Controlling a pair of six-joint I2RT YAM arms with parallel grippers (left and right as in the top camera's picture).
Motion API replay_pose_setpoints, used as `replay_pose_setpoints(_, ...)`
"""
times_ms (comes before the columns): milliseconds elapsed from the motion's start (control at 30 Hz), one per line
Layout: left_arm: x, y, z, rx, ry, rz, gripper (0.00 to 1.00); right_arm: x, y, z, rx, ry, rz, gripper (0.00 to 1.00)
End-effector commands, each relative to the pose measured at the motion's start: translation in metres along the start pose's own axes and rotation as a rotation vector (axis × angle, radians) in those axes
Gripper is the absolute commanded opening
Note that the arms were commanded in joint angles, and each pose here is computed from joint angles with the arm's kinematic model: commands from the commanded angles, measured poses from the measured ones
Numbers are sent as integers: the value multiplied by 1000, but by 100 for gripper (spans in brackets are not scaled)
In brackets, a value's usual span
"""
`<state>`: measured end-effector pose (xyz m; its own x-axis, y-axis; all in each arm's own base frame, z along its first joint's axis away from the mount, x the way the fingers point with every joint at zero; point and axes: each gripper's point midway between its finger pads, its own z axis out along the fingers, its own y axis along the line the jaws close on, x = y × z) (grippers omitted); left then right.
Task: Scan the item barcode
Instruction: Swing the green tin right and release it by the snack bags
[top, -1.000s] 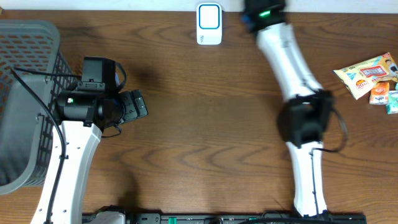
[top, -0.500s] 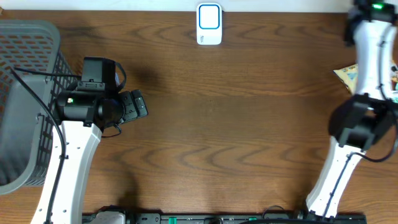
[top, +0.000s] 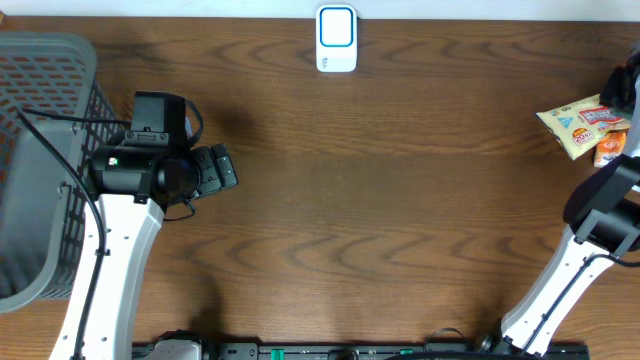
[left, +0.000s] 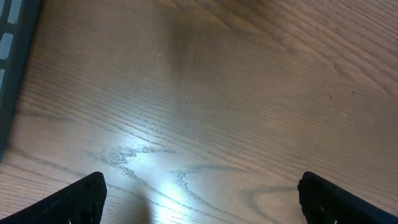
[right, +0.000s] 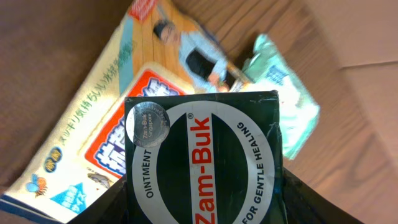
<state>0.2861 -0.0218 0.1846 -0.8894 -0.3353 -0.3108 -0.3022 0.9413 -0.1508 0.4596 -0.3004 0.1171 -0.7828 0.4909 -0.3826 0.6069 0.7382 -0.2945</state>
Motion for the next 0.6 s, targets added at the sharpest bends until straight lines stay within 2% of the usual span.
replay_pose_setpoints(0,0,2,0,-6,2,-3,98,18,14,21,-58,60,11,36)
replay_pose_setpoints(200,0,2,0,-6,2,-3,98,24,21,31,-69,67,5,71)
replay_pose_setpoints(233,0,2,0,-6,2,-3,98,22,22,28,-72,61,4,99)
replay_pose_setpoints(400,0,2,0,-6,2,-3,98,14,25,7,-81,23,1,99)
replay_pose_setpoints(567,0,2,0,-6,2,-3,97,-3,11,-36,-95,-62,59,99)
